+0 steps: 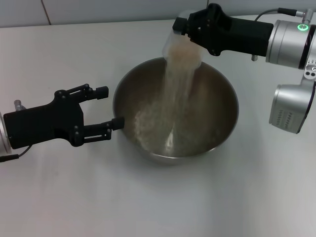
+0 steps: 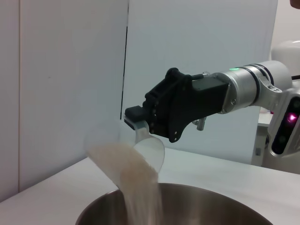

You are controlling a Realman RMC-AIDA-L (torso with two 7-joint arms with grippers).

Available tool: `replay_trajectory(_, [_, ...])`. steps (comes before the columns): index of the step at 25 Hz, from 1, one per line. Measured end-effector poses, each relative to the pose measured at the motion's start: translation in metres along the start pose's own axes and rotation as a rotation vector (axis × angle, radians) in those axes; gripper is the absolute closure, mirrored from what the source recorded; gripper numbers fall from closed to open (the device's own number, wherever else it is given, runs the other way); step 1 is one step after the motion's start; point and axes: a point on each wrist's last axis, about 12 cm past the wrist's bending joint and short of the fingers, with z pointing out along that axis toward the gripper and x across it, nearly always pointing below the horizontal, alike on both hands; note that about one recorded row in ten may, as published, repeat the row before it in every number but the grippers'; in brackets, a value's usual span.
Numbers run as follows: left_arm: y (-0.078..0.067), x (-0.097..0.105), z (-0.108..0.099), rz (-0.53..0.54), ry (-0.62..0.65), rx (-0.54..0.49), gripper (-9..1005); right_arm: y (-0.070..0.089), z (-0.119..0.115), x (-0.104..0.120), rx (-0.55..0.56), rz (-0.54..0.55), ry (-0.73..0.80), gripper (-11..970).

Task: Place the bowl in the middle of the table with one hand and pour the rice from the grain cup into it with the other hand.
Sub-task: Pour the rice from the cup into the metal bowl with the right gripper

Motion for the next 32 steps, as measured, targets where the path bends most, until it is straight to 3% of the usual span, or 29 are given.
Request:
replay_trajectory(15, [0.0004, 0.0009, -0.0033, -0.002, -0.006, -0.015, 169, -0.0031, 0.0003, -0.001, 0.036, -0.18, 0.024, 948])
replay_trajectory(32, [0.0003, -0.0002, -0.0037, 0.007, -0.002, -0.011, 169, -0.0022, 0.0008, -0.0054, 0.059, -0.193, 0.032, 949])
